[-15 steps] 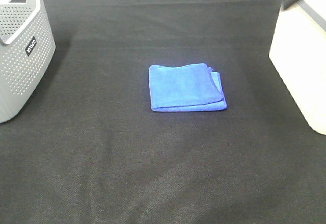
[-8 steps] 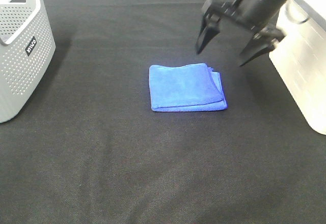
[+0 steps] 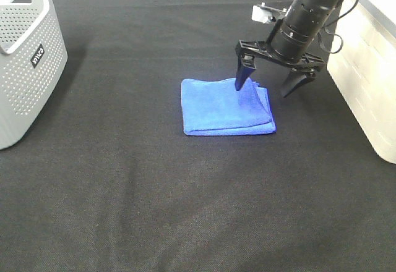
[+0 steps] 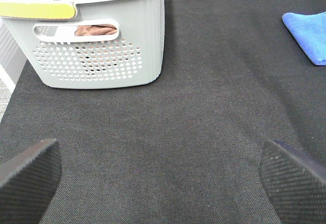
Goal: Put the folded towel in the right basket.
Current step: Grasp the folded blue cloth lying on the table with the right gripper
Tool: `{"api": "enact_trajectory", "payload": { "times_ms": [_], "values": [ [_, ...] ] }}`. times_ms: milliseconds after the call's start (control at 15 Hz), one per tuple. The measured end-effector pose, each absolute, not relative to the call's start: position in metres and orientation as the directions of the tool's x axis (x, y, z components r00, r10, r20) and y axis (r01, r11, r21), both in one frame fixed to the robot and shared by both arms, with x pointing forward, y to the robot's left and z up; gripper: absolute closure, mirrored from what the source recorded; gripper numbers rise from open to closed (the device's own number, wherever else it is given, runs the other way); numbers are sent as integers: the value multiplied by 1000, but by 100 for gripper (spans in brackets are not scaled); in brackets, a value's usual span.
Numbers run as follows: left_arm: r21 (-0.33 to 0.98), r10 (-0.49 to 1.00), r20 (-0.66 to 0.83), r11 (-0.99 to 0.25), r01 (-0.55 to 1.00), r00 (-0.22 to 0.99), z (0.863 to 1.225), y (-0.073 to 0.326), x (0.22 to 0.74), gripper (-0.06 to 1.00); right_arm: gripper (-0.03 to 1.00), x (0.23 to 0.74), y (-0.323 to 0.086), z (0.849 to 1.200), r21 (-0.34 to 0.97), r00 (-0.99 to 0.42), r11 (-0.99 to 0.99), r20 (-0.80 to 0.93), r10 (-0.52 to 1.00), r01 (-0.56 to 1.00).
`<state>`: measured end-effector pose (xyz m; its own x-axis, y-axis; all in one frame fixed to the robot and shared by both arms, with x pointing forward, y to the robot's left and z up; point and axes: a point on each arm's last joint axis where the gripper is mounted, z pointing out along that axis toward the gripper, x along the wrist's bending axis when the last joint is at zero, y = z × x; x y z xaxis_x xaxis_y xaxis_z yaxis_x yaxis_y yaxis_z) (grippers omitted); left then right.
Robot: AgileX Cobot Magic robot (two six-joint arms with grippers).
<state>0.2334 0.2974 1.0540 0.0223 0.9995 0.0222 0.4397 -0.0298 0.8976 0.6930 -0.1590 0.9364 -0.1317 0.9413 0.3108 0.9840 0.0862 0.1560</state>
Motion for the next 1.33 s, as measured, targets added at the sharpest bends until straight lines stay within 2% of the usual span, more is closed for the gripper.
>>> {"api": "enact_trajectory", "payload": {
  "times_ms": [333, 533, 733, 1067, 1333],
  "values": [
    [898, 1000, 22, -30, 440, 22, 1054, 297, 233, -4, 1, 704, -179, 937, 206, -86, 25, 294, 952, 978],
    [898, 1000, 22, -30, 440, 22, 1054, 297, 233, -4, 1, 708, -189, 909, 145, -36, -9, 306, 951, 989],
    [898, 1000, 22, -30, 440, 22, 1054, 297, 233, -4, 1, 710, -187, 888, 117, -13, -25, 318, 948, 993],
    [898, 1000, 22, -30, 440, 22, 1054, 297, 233, -4, 2, 712, -186, 881, 98, 4, -39, 338, 941, 994],
    [898, 1000, 22, -30, 440, 22, 1054, 297, 233, -4, 7, 710, -157, 876, 111, -34, -13, 415, 909, 994]
  ]
}}
